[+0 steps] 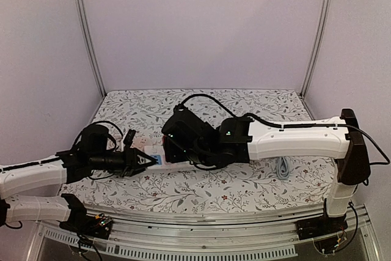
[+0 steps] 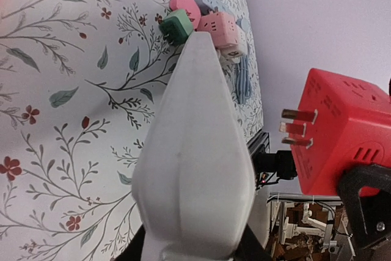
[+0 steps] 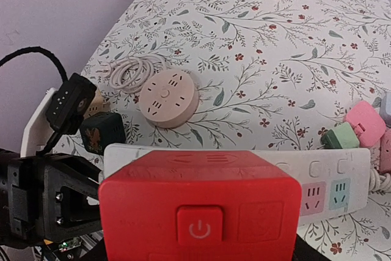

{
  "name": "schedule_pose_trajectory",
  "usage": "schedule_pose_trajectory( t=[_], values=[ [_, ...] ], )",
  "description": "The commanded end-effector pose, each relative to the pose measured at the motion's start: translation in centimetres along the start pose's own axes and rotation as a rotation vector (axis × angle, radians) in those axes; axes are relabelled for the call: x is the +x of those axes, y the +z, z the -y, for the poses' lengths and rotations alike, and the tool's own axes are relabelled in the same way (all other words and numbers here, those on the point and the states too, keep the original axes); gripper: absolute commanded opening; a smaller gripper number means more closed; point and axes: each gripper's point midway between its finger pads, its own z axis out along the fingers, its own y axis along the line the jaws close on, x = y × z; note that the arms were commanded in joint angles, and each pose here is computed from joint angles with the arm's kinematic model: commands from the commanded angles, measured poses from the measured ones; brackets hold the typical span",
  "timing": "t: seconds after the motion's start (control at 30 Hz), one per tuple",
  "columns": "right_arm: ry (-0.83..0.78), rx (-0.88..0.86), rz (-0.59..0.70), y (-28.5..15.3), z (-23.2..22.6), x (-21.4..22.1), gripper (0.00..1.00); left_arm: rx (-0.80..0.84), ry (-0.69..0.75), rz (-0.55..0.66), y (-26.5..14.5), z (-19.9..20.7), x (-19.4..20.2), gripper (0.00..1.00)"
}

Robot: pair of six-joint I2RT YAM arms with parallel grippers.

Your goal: Pull the plug off the socket

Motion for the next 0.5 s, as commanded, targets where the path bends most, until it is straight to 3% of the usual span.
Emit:
schedule_pose_trajectory(
  t=[0.0,0.27,0.47],
  values=[
    [0.004,0.096,0.11,-3.0,4.3,-3.7,0.41,0.005,-0.045,0.029,-1.3,1.1,-0.6,0.0],
    [0.072,0.226,0.16,-5.5,13.0,-5.6,0.41,0.093,-0.037,0.146,-4.8,5.7,-3.5,0.0],
    [0.12,0.285,0.117,-5.4,17.9,-4.0,0.42,0.122,-0.029,0.232,-6.3,7.7,-6.0,0.0]
  ],
)
